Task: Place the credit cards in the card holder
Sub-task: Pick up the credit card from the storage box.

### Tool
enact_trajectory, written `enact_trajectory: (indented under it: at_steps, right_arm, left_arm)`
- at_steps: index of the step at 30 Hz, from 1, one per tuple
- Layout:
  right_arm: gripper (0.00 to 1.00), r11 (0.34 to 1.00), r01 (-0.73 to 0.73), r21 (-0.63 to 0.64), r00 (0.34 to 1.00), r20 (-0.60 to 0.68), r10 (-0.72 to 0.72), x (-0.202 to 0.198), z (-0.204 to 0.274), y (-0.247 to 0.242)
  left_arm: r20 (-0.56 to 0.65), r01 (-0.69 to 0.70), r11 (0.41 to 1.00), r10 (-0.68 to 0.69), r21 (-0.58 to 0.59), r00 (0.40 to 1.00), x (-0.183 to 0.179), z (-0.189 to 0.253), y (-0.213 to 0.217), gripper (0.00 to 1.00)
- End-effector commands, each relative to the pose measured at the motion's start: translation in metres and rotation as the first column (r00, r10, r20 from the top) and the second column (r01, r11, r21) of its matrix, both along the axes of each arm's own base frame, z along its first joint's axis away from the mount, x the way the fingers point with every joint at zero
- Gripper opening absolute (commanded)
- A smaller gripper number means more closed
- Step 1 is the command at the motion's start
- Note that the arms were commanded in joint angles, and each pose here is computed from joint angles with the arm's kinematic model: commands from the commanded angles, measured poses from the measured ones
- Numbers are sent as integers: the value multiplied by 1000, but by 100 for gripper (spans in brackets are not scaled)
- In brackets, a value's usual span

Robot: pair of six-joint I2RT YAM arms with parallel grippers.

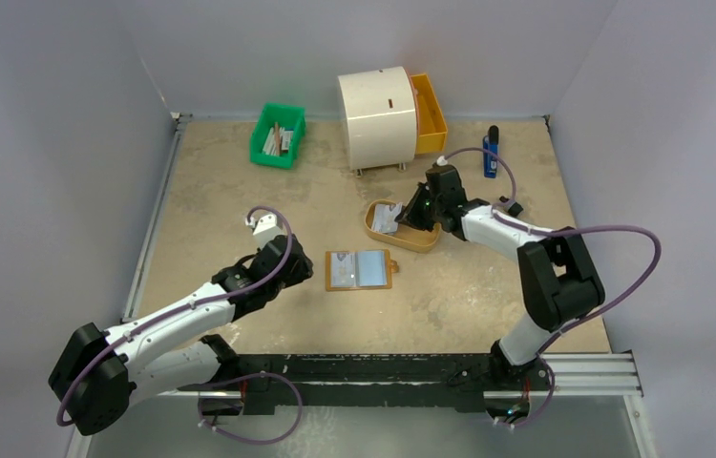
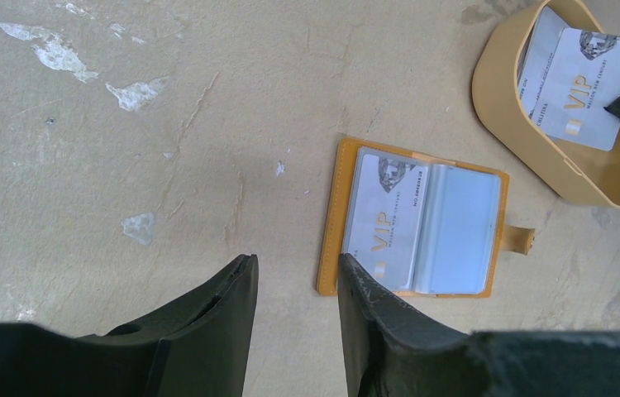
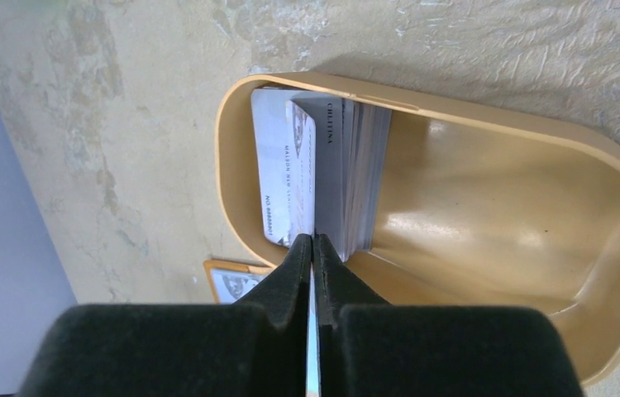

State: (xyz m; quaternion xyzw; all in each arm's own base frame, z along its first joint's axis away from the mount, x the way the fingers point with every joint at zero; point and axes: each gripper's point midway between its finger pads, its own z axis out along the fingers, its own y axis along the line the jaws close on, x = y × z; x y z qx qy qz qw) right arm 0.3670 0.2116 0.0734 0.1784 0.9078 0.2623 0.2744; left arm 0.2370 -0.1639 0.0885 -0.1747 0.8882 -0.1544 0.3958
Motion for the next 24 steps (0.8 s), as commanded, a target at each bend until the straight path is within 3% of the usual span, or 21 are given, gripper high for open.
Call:
enact_trajectory:
  at_steps: [1,10,17,24]
  right_arm:
    - [0,998,16,68,1000,25,-18,-1,21,4]
    - [0,949,142,283,989,-69,-128,-3,63,12]
    - [0,891,259,374,958,-214,-189,-16,74,11]
    - [0,851,257,458,958,-235,-164,-26,93,16]
  left_arm:
    - [44,-22,999,24,-29,999,7,14,-1,40]
    - [48,-29,999,30,-28,998,8,17,0,40]
    - [58,-37,999,39,-40,998,8,22,1,40]
    - [62,-41,998,44,-50,997,9,26,0,39]
